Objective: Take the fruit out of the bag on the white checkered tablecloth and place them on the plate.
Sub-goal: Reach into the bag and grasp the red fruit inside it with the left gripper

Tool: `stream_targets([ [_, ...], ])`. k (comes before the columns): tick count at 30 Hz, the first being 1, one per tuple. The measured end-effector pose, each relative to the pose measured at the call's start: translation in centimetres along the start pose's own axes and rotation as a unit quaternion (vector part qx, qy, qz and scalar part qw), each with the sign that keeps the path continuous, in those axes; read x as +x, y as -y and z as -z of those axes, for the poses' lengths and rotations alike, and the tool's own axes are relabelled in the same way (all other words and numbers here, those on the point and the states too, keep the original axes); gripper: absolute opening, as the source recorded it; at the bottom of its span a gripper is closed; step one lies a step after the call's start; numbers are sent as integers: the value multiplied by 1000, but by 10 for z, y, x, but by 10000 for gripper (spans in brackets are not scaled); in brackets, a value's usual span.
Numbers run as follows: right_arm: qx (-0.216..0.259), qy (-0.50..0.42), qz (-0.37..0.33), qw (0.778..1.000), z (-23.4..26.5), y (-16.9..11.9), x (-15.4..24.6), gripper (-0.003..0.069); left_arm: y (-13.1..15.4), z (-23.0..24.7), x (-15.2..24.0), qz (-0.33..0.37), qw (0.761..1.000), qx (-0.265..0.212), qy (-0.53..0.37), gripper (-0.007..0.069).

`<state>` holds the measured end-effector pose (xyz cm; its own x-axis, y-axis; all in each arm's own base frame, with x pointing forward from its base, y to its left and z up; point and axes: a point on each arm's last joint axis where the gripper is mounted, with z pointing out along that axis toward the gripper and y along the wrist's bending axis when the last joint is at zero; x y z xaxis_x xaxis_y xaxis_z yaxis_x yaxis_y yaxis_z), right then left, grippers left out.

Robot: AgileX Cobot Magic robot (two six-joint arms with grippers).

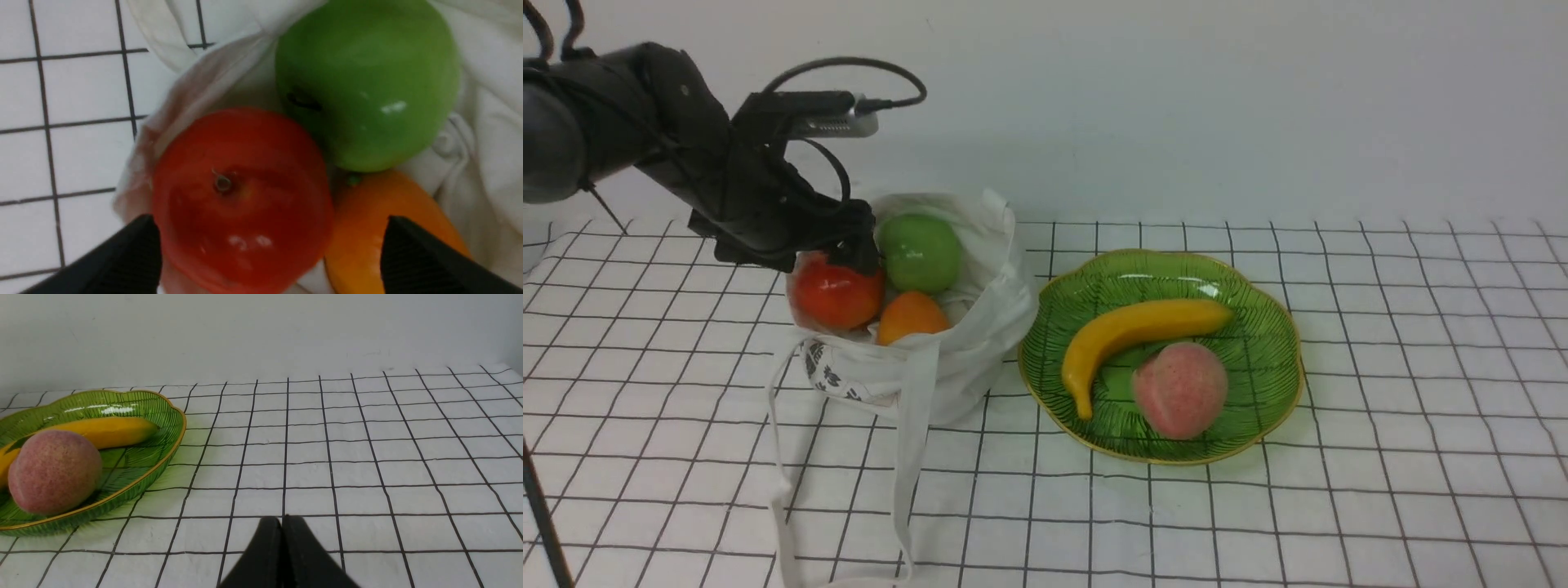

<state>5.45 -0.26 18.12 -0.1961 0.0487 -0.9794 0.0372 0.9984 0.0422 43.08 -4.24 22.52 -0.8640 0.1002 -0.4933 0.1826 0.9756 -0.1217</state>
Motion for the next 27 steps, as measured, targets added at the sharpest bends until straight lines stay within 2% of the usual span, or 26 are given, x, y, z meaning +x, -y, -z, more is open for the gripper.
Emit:
stream_targets([
  [6, 0, 0, 0, 1000, 0, 0, 0, -14, -4, -23, 5, -4, 1000, -2, -11, 681],
  [9, 0, 0, 0, 1000, 0, 0, 0, -14, -5, -29, 6, -4, 1000, -2, -17, 663],
  [13, 0, 0, 0, 1000, 0, 0, 0, -14, -6, -34, 7, -1, 1000, -3, -17, 600],
  [18, 0, 0, 0, 1000, 0, 0, 0, -14, -6, -34, 7, -2, 1000, -3, -21, 601],
  [23, 0, 0, 0, 1000, 0, 0, 0, -14, -5, -16, 4, -22, 999, -12, -41, 601],
  [27, 0, 0, 0, 1000, 0, 0, 0, -14, -4, 31, -15, -35, 998, -42, -34, 601],
])
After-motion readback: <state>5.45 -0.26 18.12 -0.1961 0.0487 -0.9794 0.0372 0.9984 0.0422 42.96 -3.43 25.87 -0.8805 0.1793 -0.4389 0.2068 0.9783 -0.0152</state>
